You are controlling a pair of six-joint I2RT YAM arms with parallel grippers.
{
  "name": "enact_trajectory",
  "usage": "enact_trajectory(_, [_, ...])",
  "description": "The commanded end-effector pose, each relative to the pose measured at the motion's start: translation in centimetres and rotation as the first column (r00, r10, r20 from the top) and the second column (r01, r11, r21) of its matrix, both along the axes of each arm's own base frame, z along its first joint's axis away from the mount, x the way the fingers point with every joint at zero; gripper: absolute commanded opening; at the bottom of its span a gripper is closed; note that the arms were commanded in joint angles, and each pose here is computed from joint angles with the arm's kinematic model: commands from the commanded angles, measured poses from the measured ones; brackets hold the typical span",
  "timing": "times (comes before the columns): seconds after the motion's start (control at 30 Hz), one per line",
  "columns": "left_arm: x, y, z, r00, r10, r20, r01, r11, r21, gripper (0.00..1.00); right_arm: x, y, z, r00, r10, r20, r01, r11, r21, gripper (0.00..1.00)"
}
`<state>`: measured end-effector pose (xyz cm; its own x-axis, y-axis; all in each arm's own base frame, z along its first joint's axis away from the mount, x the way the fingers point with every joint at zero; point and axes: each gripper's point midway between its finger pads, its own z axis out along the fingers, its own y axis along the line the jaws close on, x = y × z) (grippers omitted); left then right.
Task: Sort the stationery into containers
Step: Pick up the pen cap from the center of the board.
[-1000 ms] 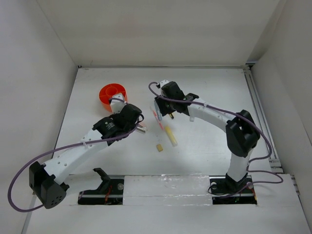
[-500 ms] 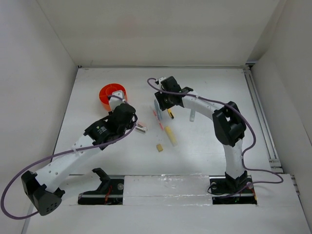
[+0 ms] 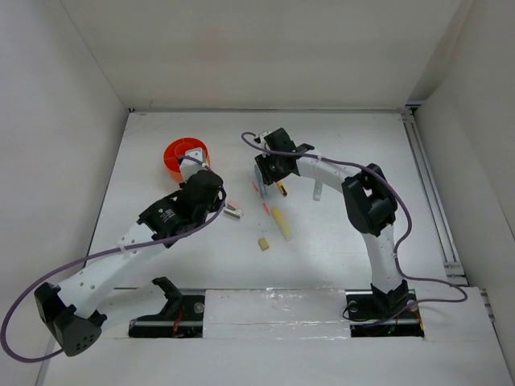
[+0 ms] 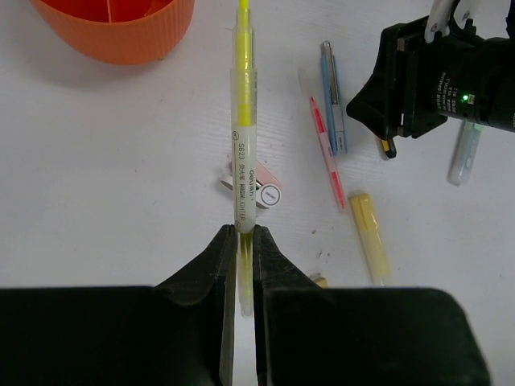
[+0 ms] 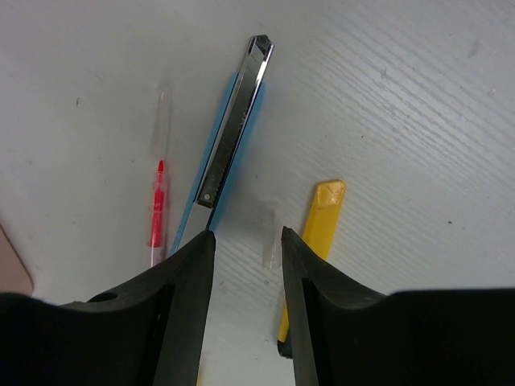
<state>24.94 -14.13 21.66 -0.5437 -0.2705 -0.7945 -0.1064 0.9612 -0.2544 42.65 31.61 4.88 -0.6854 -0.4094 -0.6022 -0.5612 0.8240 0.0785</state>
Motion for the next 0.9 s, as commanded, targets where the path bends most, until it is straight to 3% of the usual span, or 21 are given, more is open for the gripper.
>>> enact_trajectory(0.0, [0.4,-0.2,0.6,1.000,-0.003,0.019,0.003,1.000,-0.004,0.00,0.7,1.0,0.7,1.000,0.022,0.018,-0.023,1.000,0.020,0.44])
enact_trajectory(0.33, [0.3,-0.3,0.6,1.000,-0.015,0.016,0.015,1.000,-0.001,0.00,1.1,0.2,-0.7,1.000,0.001,0.002,-0.001,1.000,-0.010,0.42])
enact_trajectory(0.53, [0.3,-0.3,0.6,1.000,-0.015,0.016,0.015,1.000,-0.001,0.00,0.8,-1.4,-2.1,0.999,-0.037,-0.021,0.035,0.995,-0.093,0.40])
enact_trajectory(0.67, [0.4,-0.3,0.3,1.000,-0.015,0.009,0.015,1.000,0.005,0.00,0.5,-2.0,-2.6,0.998,-0.057,-0.031,0.053,0.992,-0.118,0.33])
enact_trajectory(0.87, [0.4,-0.5,0.7,1.000,-0.022,0.012,0.022,1.000,-0.005,0.00,0.1,-2.6,-3.4,0.996,-0.069,-0.058,0.062,0.991,-0.121,0.11])
